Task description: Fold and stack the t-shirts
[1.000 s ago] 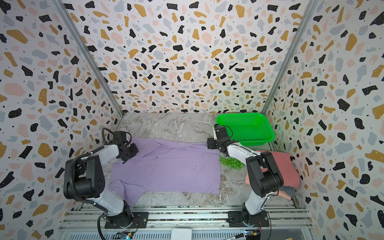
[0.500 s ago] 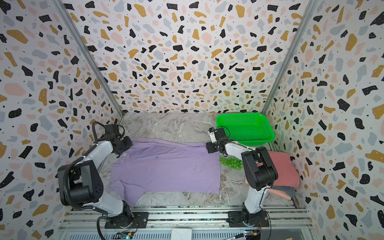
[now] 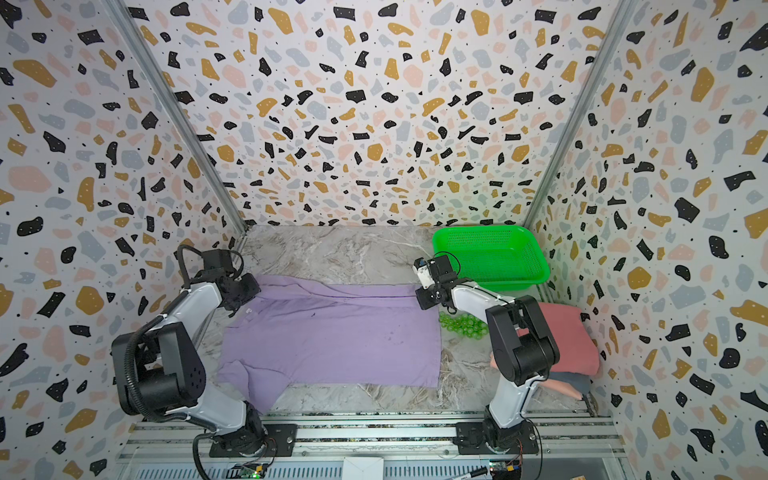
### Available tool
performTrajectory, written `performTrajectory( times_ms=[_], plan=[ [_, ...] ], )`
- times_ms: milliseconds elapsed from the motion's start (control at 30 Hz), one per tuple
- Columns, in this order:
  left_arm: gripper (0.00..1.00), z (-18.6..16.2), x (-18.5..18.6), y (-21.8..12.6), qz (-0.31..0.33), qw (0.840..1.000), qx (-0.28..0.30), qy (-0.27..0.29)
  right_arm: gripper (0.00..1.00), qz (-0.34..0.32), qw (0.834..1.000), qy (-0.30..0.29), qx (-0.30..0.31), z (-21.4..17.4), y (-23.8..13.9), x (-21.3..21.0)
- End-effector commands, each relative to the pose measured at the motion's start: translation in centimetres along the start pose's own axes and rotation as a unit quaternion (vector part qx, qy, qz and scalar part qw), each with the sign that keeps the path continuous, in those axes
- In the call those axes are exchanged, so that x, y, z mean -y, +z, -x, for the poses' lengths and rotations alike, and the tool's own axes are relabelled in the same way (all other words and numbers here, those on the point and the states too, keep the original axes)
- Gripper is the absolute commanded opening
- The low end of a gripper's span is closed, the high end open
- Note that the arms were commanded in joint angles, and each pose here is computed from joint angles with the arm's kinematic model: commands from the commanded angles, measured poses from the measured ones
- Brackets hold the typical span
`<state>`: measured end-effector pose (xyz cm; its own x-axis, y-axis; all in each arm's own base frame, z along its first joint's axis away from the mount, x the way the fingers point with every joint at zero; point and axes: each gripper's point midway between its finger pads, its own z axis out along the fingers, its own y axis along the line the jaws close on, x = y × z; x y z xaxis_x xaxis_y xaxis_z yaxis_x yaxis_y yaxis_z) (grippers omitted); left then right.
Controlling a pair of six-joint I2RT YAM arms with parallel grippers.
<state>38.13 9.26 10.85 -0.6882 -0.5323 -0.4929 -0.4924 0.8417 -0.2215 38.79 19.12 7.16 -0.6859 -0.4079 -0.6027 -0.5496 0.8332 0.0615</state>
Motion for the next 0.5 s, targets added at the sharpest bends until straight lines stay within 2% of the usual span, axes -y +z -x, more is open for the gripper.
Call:
performTrajectory(
  times_ms=[0,100,133,200,267,300,333,467],
  plan=[
    [0.0,-0.1,-1.3,-2.1,0.03,0.999,0.01,0.007,0.0,0.005,1.0,-0.008,0.0,-0.6,-2.5,-1.4],
    [0.01,-1.0,-3.1,-4.3,0.073,0.997,0.022,0.008,0.02,-0.024,1.0,0.017,0.004,-2.0,-4.1,-1.3],
    [0.11,-1.1,-3.6,-5.1,0.085,0.996,0.032,0.007,0.09,-0.031,0.999,0.029,0.012,-2.1,-4.9,-1.2],
    [0.4,-1.0,-4.6,-7.0,0.107,0.992,0.061,0.001,0.35,-0.04,0.997,0.059,0.038,-2.3,-6.6,-1.2],
    [0.55,-0.8,-4.9,-8.5,0.112,0.99,0.086,-0.002,0.62,-0.049,0.993,0.087,0.067,-2.2,-8.3,-1.1],
    [0.64,-0.6,-4.8,-8.9,0.108,0.989,0.096,-0.004,0.65,-0.051,0.99,0.098,0.085,-1.8,-9.2,-1.0],
    [0.69,-0.4,-4.6,-9.1,0.102,0.989,0.102,-0.005,0.65,-0.051,0.988,0.108,0.098,-1.4,-9.8,-1.1],
    [0.73,0.2,-3.0,-7.8,0.063,0.993,0.095,-0.007,0.65,-0.028,0.981,0.14,0.13,1.0,-10.1,-1.5]
  ],
)
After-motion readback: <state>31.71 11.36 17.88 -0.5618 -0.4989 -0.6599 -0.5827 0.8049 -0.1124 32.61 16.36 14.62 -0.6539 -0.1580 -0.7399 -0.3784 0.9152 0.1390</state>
